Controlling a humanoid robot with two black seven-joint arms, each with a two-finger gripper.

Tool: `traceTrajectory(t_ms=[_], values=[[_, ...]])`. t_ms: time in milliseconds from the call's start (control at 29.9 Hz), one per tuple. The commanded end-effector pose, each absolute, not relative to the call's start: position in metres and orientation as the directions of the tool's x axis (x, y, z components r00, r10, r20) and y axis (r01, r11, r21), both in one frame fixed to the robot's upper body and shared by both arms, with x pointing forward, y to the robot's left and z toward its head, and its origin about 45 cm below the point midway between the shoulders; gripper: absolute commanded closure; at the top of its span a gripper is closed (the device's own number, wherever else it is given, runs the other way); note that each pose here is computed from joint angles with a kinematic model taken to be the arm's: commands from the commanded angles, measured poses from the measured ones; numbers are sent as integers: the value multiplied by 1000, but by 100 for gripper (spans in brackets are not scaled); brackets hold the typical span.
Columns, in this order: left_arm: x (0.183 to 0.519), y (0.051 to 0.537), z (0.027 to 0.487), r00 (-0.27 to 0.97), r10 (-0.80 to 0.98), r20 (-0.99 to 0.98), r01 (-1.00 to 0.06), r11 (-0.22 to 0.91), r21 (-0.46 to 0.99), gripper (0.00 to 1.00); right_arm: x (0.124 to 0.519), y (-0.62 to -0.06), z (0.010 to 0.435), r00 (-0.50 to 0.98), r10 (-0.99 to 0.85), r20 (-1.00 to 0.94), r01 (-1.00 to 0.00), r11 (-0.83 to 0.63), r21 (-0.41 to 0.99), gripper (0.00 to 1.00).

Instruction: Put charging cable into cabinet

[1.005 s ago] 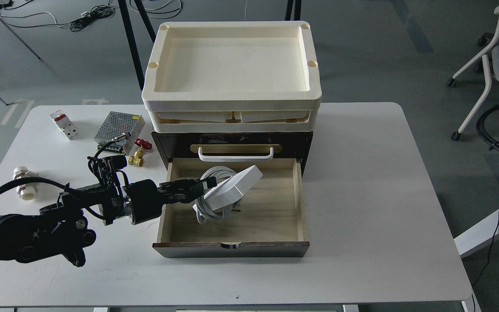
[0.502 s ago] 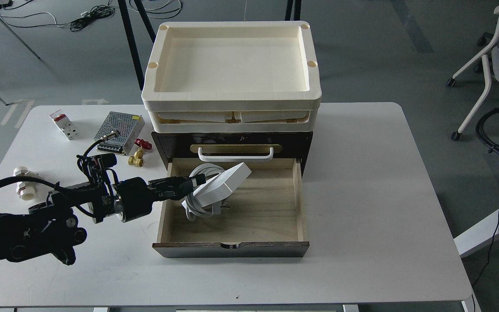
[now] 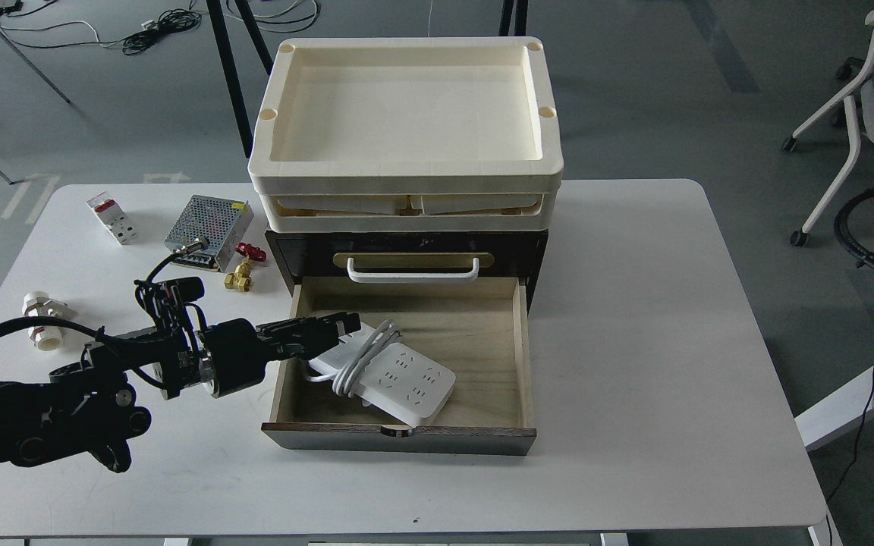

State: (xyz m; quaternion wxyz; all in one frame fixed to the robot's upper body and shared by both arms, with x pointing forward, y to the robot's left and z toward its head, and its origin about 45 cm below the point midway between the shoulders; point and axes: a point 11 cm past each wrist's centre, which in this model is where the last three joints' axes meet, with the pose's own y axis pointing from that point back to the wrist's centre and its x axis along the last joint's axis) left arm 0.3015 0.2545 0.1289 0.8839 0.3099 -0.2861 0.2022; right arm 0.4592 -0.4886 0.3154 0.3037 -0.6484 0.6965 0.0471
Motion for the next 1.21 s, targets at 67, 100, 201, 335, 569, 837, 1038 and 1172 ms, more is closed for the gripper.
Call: traceTrajectory(t_ms=[67, 100, 201, 335, 569, 837, 1038, 1172], values=[[299, 254, 127, 758, 177, 628, -530, 727, 436, 69, 459, -490, 315, 23, -875, -483, -932, 156, -327, 1], [300, 254, 128, 756, 178, 629, -532, 728, 434, 69, 458, -490, 314, 22, -875, -483, -933, 156, -326, 1], [303, 254, 135, 750, 200, 630, -544, 728, 416, 64, 459, -490, 315, 23, -875, -483, -932, 156, -327, 1], [318, 276, 154, 709, 294, 641, -624, 684, 377, 52, 459, -490, 315, 23, -874, -485, -931, 158, -328, 1], [317, 334, 186, 648, 331, 686, -708, 595, 382, 50, 457, -492, 316, 19, -875, -483, -930, 161, -329, 1], [335, 390, 251, 523, 505, 687, -834, 471, 289, 48, 460, -489, 321, 31, -873, -487, -927, 157, -341, 1], [374, 409, 321, 502, 719, 480, -854, 500, 145, 43, 469, -484, 344, 60, -876, -479, -913, 146, -380, 1], [396, 408, 376, 480, 789, 383, -843, 536, -48, 43, 475, -477, 357, 86, -874, -479, -904, 134, -406, 1]])
